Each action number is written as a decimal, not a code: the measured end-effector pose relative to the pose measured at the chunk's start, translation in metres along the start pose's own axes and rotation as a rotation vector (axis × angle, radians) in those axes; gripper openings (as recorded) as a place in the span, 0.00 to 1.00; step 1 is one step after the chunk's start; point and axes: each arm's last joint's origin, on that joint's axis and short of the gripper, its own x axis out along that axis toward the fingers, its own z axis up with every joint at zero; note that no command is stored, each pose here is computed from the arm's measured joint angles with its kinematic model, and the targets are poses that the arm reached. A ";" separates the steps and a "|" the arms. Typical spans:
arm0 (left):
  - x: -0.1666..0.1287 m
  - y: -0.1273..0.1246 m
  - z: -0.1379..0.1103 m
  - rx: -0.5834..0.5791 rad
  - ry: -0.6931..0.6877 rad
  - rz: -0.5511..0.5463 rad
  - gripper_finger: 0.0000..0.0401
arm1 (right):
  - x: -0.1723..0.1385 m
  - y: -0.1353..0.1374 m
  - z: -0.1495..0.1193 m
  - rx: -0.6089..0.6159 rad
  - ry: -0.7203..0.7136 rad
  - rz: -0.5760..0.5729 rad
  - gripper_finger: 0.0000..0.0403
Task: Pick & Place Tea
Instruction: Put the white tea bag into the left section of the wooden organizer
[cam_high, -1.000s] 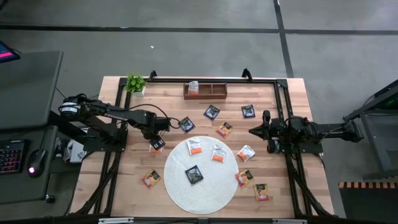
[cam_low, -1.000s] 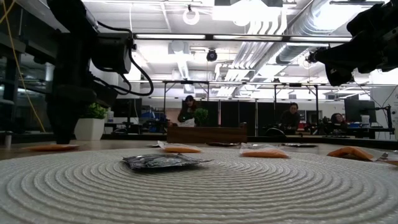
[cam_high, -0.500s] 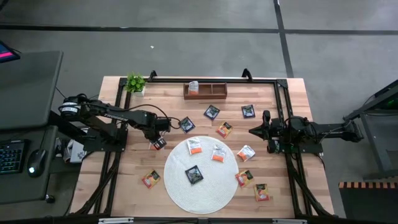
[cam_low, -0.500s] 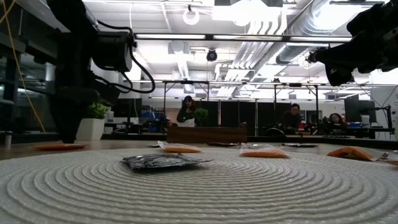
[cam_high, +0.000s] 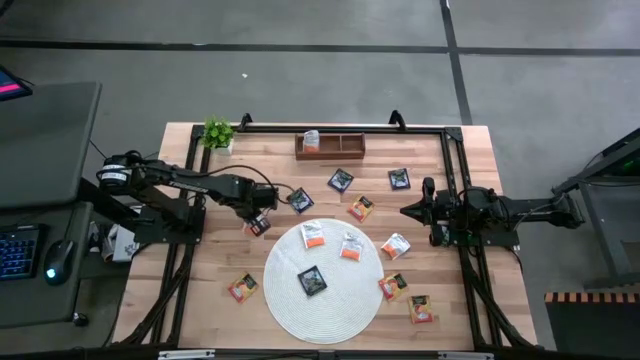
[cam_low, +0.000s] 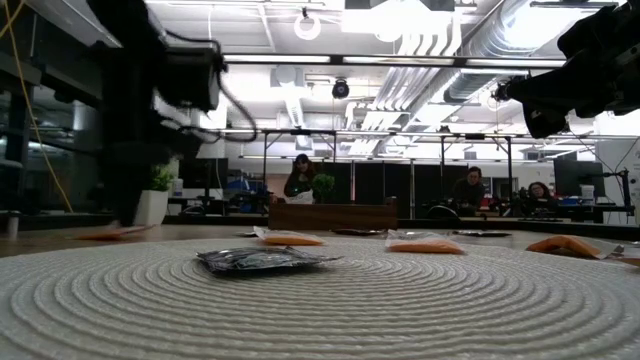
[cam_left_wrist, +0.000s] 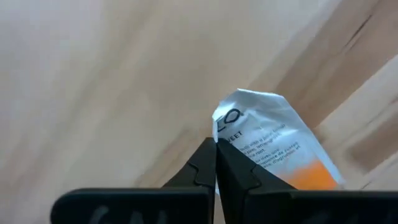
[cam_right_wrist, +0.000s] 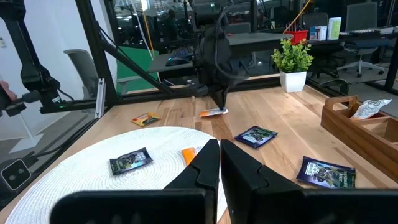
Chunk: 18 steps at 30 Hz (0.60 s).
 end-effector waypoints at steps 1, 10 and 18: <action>-0.006 0.000 0.003 0.006 -0.019 0.005 0.00 | 0.000 0.000 0.000 0.000 0.000 0.000 0.03; -0.047 -0.003 0.039 0.021 -0.164 -0.021 0.00 | 0.000 0.000 0.000 0.000 0.000 0.000 0.03; -0.078 0.004 0.079 0.041 -0.316 0.040 0.00 | 0.000 0.000 0.000 0.000 0.000 -0.001 0.03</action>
